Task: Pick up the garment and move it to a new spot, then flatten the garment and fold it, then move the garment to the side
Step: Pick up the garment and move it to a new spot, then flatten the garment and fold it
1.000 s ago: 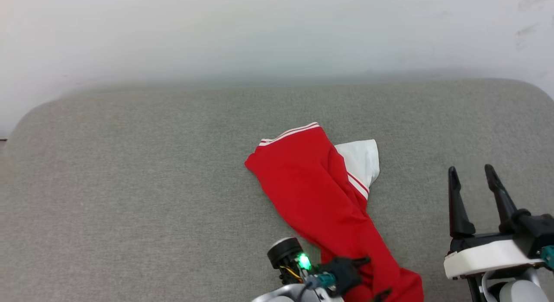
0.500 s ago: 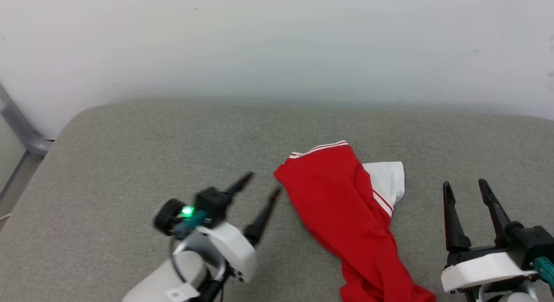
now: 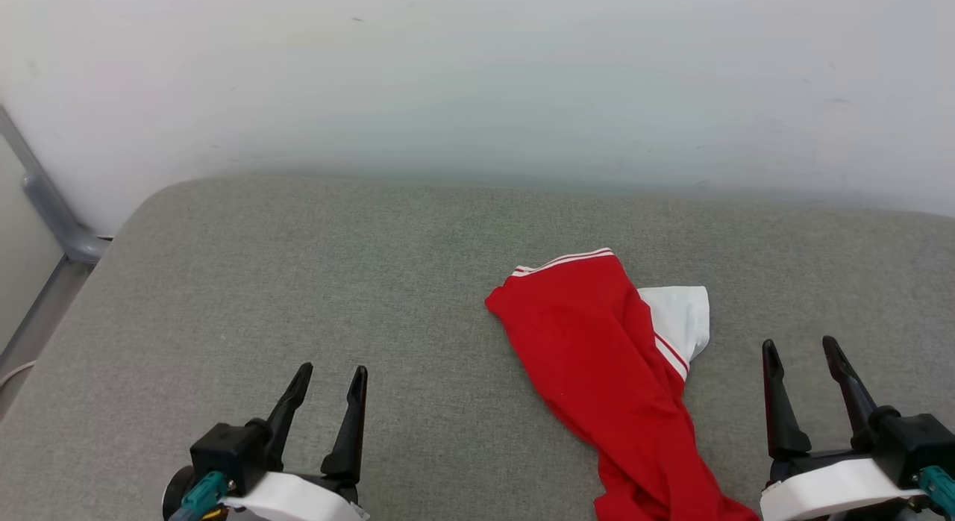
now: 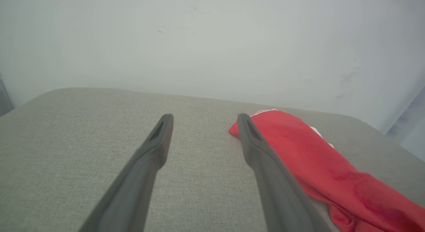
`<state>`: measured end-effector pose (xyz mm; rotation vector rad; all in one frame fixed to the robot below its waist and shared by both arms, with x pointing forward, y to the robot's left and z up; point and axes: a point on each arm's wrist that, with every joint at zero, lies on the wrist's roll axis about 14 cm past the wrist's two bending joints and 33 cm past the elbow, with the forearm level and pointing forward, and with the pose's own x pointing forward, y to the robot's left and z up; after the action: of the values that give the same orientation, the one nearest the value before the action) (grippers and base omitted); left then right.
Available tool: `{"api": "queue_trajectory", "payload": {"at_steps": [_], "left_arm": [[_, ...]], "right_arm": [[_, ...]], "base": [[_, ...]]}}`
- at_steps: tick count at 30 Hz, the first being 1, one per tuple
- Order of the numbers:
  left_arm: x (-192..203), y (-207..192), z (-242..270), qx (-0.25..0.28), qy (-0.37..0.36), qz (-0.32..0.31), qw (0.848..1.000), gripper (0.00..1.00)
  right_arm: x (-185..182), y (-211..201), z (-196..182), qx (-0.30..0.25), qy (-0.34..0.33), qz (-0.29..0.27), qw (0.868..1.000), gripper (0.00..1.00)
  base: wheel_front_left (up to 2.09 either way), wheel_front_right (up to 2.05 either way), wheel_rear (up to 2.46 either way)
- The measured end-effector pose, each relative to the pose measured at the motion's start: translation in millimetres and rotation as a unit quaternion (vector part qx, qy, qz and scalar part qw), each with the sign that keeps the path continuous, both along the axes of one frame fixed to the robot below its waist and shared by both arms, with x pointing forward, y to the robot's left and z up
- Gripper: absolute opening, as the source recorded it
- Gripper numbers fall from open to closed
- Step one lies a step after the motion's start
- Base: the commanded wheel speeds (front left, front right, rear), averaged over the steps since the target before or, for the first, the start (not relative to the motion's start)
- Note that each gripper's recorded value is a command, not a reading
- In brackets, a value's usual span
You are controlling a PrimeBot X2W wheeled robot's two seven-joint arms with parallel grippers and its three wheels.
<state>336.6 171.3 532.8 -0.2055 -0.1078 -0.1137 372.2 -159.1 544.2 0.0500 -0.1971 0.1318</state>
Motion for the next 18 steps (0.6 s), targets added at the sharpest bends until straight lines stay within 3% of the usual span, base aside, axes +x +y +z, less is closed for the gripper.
{"api": "queue_trajectory", "payload": {"at_steps": [14,18], "left_arm": [[-4.1,-1.1,-2.3,0.001,-0.015,0.005,1.000,1.00],[-2.8,-1.1,-6.4,0.012,-0.012,0.007,1.000,1.00]], "right_arm": [[1.0,3.7,-16.8,-0.002,0.026,0.005,1.000,1.00],[4.3,3.2,-39.4,-0.018,0.085,0.005,0.996,1.00]], "base": [[0.00,0.00,0.00],[0.00,0.00,0.00]]}}
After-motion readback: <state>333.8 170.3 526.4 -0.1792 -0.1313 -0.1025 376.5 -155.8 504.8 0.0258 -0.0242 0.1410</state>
